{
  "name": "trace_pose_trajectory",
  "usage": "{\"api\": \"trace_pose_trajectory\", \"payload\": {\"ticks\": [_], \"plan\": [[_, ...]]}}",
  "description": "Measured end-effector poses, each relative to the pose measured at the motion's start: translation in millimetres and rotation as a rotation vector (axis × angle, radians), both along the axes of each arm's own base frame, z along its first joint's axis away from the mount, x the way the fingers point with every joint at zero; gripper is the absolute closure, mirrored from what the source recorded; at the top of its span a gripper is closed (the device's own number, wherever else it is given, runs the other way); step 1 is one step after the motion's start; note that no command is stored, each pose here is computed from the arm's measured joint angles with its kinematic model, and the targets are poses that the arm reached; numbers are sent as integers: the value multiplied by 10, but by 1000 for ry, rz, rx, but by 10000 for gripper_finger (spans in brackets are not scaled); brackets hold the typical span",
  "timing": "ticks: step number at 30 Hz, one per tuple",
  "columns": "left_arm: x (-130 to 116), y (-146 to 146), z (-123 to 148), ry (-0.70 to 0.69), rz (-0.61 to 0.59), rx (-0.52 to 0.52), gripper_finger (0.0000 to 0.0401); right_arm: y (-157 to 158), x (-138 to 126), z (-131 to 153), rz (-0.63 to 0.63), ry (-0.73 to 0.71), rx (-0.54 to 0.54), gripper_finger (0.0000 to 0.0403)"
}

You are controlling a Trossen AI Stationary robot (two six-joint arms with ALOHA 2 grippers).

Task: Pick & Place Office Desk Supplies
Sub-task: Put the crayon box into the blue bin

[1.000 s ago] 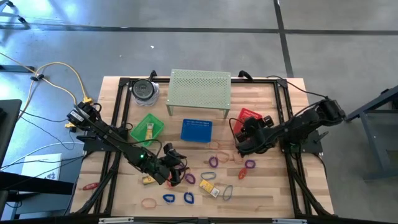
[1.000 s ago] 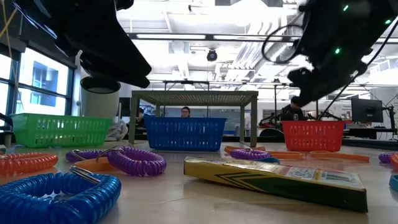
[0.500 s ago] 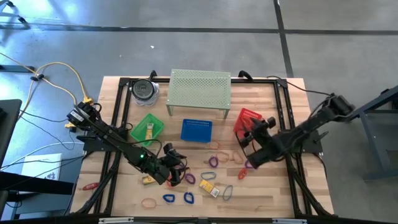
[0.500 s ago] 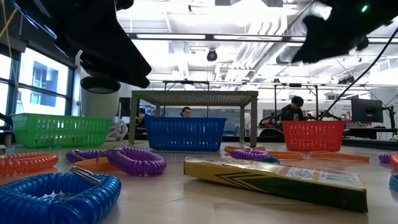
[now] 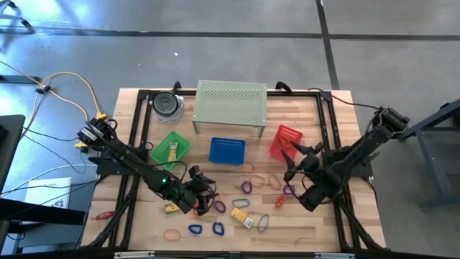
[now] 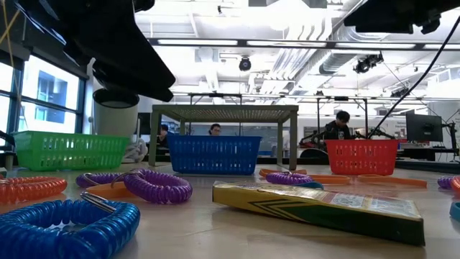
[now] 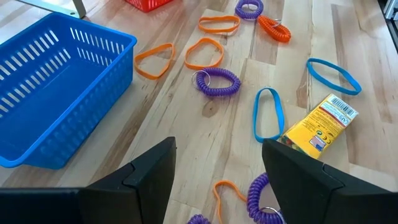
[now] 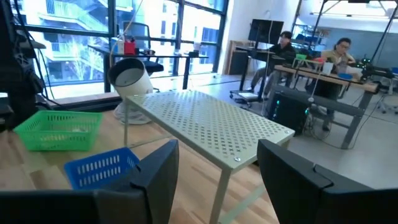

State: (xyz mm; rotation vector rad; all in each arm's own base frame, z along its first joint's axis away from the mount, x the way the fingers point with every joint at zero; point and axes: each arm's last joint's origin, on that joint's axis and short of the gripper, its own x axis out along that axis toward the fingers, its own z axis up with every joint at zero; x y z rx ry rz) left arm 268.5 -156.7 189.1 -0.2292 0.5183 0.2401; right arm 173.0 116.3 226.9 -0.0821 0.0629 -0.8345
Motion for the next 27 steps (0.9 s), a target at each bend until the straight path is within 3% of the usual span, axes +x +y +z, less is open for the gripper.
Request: {"api": "trace_pose_trajectory", "payload": {"ticks": [9,27], "plan": [[16,-16,2,22,-76,-61,168,32,35,6,2,-46,52,196],[25,-22,9,27,-133,-18,168,37,39,-5,9,-23,86,196]]}}
